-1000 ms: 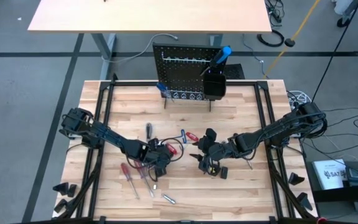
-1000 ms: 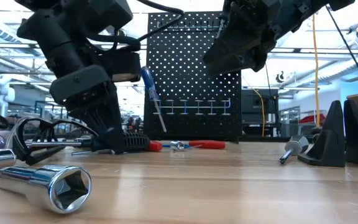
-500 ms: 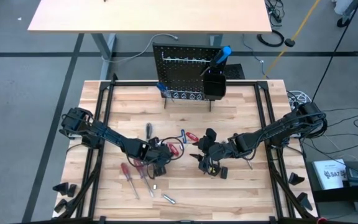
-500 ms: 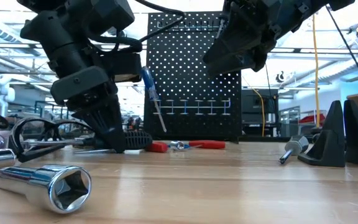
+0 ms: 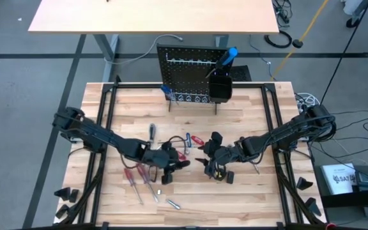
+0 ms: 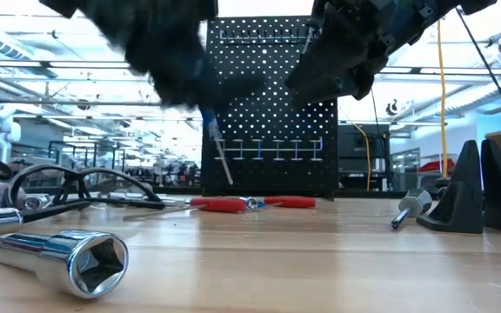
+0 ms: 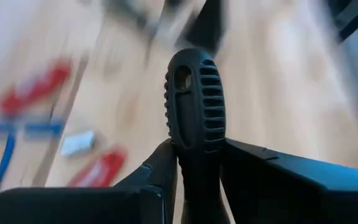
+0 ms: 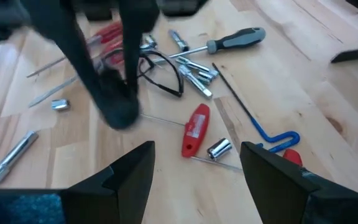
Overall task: Hang tools onto peg board
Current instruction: Hang the black screwdriver onto the peg board
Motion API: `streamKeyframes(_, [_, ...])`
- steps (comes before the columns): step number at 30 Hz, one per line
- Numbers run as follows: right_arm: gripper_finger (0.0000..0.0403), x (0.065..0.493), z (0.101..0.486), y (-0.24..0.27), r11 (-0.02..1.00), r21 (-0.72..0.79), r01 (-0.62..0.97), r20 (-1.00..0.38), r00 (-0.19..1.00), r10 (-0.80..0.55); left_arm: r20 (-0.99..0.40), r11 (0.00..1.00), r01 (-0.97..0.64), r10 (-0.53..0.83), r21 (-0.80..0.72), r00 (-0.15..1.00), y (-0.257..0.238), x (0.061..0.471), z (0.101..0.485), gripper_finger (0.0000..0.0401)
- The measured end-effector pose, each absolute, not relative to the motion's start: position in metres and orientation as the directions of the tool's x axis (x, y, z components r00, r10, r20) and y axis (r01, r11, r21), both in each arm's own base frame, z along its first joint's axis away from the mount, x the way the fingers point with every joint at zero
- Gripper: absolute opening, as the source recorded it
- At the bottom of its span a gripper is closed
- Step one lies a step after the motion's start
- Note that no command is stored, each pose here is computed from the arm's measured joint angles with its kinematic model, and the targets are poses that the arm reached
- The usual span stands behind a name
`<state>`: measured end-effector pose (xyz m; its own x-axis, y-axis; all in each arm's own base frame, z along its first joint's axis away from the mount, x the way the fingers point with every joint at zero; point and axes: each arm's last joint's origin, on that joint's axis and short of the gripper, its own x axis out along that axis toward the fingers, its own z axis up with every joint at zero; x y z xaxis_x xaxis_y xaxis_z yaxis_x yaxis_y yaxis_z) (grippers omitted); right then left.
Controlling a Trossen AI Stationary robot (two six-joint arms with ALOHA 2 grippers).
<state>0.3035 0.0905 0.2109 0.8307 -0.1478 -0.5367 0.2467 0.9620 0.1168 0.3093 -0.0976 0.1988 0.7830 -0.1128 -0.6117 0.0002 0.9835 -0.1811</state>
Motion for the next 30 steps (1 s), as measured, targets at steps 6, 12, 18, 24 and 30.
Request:
streamKeyframes(6, [0.0231,0.295,0.229,0.091,0.971,0.111,0.212,-0.495,0.859,-0.131,-0.438,0.985,0.026,-0.1,-0.171,0.893,-0.092,0.299,0.219,0.0095])
streamKeyframes(12, [0.0231,0.291,0.238,0.101,0.978,0.05,0.202,-0.428,0.889,-0.161,-0.091,0.969,0.081,-0.105,-0.233,0.99,-0.08,0.281,0.23,0.0094])
streamKeyframes(18, [0.0231,0.311,0.244,0.112,0.994,0.071,0.082,-0.226,0.972,-0.064,0.309,0.95,0.139,-0.048,-0.278,0.95,-0.068,0.269,0.237,0.0094])
streamKeyframes(24, [0.0231,0.322,0.255,0.118,0.996,0.083,-0.016,0.01,1.0,0.015,0.405,0.949,0.203,-0.091,-0.243,0.91,-0.073,0.279,0.24,0.0094])
streamKeyframes(30, [0.0231,0.329,0.253,0.117,0.994,0.11,-0.007,0.071,0.998,-0.001,0.43,0.954,0.244,-0.15,-0.172,0.89,-0.084,0.296,0.247,0.0094])
